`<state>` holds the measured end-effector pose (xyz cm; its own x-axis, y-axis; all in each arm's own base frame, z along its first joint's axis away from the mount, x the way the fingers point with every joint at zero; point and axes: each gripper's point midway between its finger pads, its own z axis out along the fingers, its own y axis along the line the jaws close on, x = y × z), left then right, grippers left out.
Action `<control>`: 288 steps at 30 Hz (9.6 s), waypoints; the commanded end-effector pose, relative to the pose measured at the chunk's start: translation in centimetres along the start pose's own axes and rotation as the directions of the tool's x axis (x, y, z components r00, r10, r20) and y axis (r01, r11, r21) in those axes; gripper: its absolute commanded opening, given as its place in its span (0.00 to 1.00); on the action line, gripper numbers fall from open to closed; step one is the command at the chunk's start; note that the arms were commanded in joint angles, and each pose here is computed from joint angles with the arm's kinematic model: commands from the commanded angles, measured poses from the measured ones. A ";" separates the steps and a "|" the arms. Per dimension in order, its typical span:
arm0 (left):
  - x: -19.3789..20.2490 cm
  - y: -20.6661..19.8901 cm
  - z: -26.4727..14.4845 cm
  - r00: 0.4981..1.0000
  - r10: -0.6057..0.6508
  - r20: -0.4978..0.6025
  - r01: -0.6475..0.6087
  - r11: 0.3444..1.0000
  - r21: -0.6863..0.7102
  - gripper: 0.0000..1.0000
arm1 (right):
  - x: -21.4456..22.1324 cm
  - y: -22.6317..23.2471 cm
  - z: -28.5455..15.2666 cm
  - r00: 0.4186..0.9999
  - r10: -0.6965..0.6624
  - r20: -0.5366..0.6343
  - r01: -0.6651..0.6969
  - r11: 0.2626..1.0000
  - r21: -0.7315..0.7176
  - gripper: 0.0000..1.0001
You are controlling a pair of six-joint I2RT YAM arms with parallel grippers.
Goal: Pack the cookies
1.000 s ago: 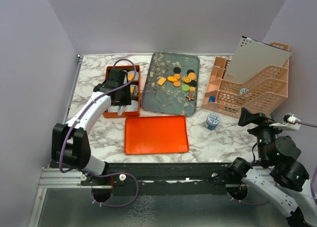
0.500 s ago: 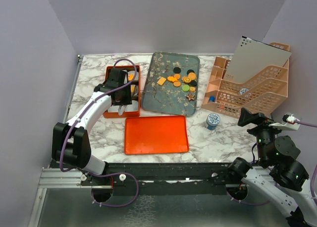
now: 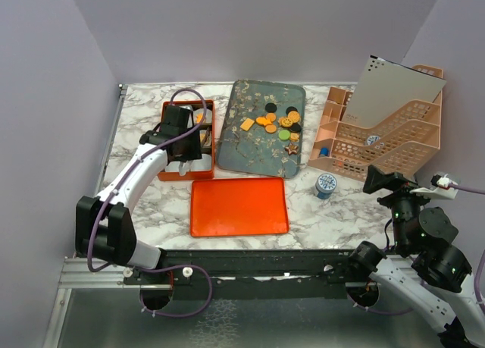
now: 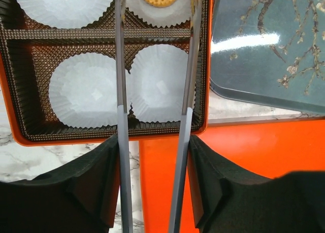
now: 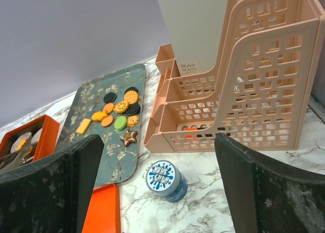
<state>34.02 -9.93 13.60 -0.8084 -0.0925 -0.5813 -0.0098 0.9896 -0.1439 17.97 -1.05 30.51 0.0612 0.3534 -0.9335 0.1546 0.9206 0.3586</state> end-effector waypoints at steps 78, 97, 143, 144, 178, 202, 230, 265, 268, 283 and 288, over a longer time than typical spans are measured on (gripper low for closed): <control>-5.4 -12.6 4.9 0.939 0.328 -0.102 -0.300 0.929 0.217 0.24 | -0.1 -0.5 -0.3 1.000 0.006 0.006 -0.006 1.000 0.003 1.00; -3.4 -10.2 -0.3 0.974 0.221 -0.049 -0.210 0.962 0.175 0.00 | -0.4 -0.7 -0.6 0.999 0.033 0.014 -0.033 0.999 -0.009 1.00; -2.4 6.0 -1.5 0.979 -0.181 0.093 0.198 0.955 -0.219 0.00 | -0.7 -0.6 -1.0 0.998 0.067 0.022 -0.066 0.997 -0.035 1.00; -2.4 6.0 -1.3 0.979 -0.183 0.092 0.199 0.955 -0.218 0.00 | -0.7 -0.6 -1.0 0.998 0.066 0.021 -0.066 0.997 -0.035 1.00; -1.6 5.3 -0.5 0.988 -0.147 0.050 0.154 0.973 -0.173 0.34 | -0.6 -0.6 -0.9 0.998 0.058 0.019 -0.058 0.998 -0.030 1.00; -3.8 1.1 -5.1 0.992 -0.054 0.117 0.051 0.998 0.027 0.48 | -0.9 0.0 -1.0 0.996 0.086 0.014 -0.086 0.995 -0.054 1.00; -5.7 -14.3 0.5 0.900 0.421 0.117 -0.433 0.827 0.359 0.54 | 3.6 6.8 1.4 0.992 0.023 -0.127 -0.049 0.976 -0.212 1.00; -8.2 -12.6 9.7 0.759 0.642 0.105 -0.610 0.645 0.461 0.50 | 6.0 10.1 2.2 0.983 -0.005 -0.181 -0.051 0.952 -0.303 1.00; -8.0 -12.8 10.0 0.760 0.642 0.103 -0.604 0.639 0.477 0.50 | 6.0 10.2 2.3 0.984 -0.009 -0.179 -0.046 0.952 -0.304 1.00; -6.8 -14.6 8.4 0.775 0.623 0.103 -0.569 0.618 0.542 0.30 | 5.8 10.3 2.1 0.983 0.001 -0.183 -0.058 0.950 -0.307 1.00; -6.6 -14.5 6.4 0.820 0.566 0.085 -0.524 0.683 0.509 0.16 | 5.9 10.2 2.0 0.982 0.008 -0.187 -0.066 0.949 -0.308 1.00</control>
<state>45.05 -23.70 10.84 -0.6059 0.5391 -0.5851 0.7426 0.6471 -0.1726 22.01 10.25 27.77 -0.1459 0.3640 -0.9199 -0.1551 0.9099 0.3847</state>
